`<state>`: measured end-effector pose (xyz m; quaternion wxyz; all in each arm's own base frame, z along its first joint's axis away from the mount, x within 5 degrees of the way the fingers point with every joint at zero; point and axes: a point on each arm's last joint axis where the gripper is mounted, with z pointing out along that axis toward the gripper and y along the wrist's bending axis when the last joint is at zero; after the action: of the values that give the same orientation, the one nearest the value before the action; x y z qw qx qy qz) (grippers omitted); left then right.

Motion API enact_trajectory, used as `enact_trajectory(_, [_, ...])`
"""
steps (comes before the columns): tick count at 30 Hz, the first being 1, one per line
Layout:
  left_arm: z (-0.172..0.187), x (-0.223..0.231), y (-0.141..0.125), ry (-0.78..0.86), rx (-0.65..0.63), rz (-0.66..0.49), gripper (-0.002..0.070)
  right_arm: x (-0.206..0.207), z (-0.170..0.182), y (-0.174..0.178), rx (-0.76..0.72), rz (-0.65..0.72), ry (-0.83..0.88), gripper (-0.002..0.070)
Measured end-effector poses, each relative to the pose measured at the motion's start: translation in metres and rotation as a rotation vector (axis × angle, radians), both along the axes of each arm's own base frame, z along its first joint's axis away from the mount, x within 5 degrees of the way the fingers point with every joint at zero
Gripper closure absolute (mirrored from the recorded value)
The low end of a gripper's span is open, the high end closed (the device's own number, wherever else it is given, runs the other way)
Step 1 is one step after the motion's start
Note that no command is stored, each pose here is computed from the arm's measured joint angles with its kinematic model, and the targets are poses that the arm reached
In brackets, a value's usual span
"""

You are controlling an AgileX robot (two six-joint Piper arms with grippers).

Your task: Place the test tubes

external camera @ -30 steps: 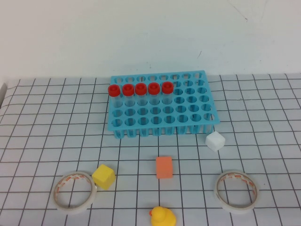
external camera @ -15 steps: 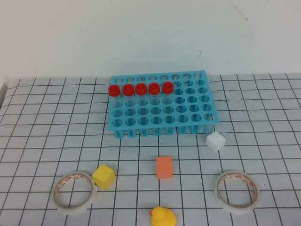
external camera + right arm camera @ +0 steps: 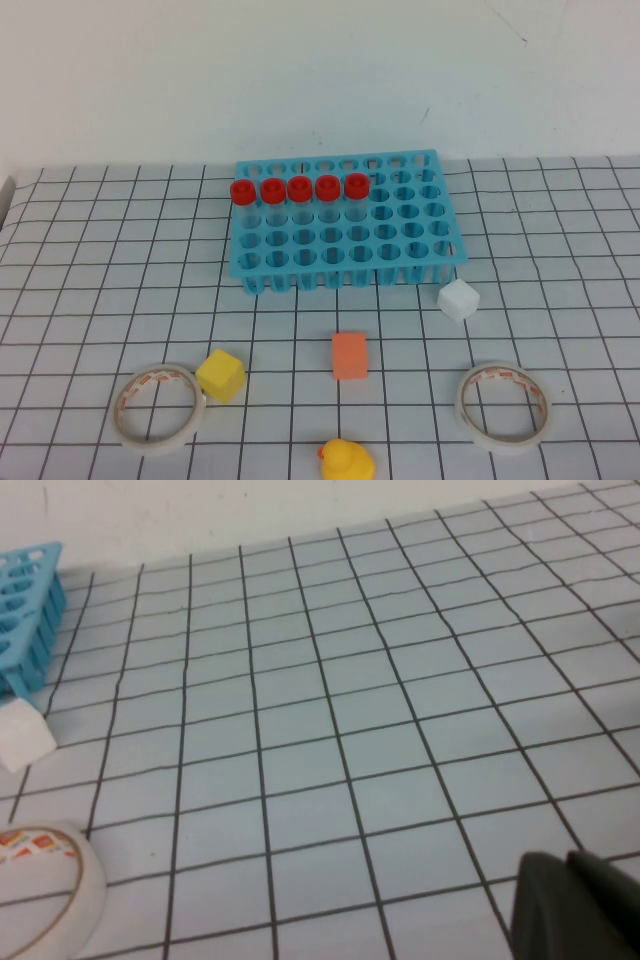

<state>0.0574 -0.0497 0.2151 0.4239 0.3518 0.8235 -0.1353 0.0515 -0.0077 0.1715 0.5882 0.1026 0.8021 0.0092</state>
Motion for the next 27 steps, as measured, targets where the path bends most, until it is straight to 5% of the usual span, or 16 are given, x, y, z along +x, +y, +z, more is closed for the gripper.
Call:
enact_trajectory(9, [0.0000,0.0000,0.0000,0.000,0.000,0.000,0.0669,-0.0002,0.0000,0.0001,-0.155,0.053,0.022,0.0678])
enact_trajectory(27, [0.0000,0.0000,0.0000,0.001,-0.002,0.002,0.0669,-0.0003,0.0002,0.0001,-0.171,0.058,0.026,0.0678])
